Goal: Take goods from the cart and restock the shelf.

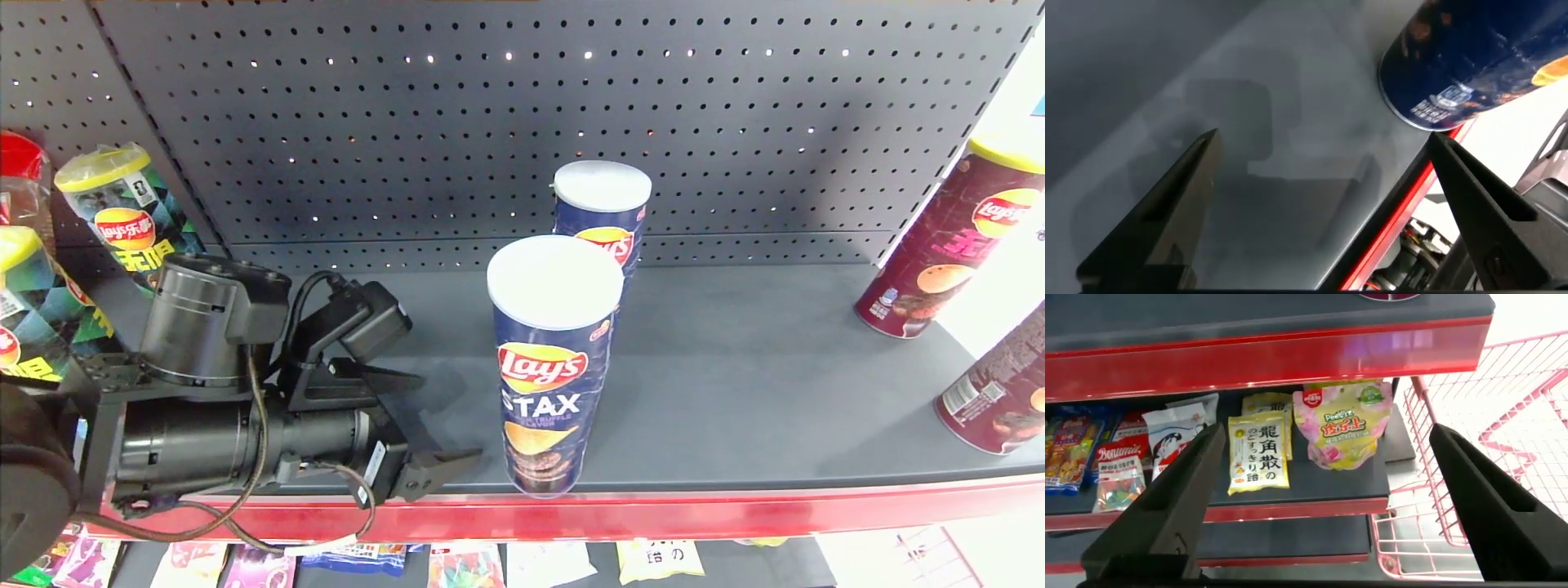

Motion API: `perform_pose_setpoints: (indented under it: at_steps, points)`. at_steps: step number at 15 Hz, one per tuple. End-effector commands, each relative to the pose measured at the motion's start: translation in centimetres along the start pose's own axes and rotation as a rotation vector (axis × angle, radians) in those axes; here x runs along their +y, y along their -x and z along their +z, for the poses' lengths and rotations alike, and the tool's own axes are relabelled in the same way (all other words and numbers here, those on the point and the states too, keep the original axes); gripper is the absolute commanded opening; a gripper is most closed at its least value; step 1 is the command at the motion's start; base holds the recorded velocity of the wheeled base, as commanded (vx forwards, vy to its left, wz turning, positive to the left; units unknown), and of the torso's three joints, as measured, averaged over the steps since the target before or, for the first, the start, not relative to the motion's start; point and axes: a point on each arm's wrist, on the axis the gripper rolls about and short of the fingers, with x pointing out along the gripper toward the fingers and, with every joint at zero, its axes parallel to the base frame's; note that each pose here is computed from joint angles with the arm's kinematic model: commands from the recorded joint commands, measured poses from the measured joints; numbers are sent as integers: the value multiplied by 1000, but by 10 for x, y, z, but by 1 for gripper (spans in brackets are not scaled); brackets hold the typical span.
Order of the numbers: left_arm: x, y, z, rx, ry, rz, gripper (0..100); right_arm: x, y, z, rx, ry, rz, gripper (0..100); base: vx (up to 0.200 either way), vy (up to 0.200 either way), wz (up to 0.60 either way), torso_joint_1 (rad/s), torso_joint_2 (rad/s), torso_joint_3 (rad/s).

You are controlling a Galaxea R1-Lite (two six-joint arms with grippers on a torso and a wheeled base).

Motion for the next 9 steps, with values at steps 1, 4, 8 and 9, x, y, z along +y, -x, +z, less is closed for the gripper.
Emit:
perform_pose_setpoints:
  at_steps: [1, 4, 8, 9]
  points:
    - [-3, -7, -1, 16, -5, -17, 100, 0, 0, 0, 6, 0, 1, 100, 0, 0, 0, 0, 0, 0]
    - [-3, -12, -3, 32, -3, -21, 100, 0, 0, 0, 6, 2, 0, 100, 0, 0, 0, 0, 0, 0]
    - [-2, -12, 4, 13, -8, -18, 100, 0, 0, 0, 6, 3, 0, 100, 0, 0, 0, 0, 0, 0]
    - [-2, -12, 3, 14, -8, -19, 100, 0, 0, 0, 6, 3, 1, 100, 0, 0, 0, 0, 0, 0]
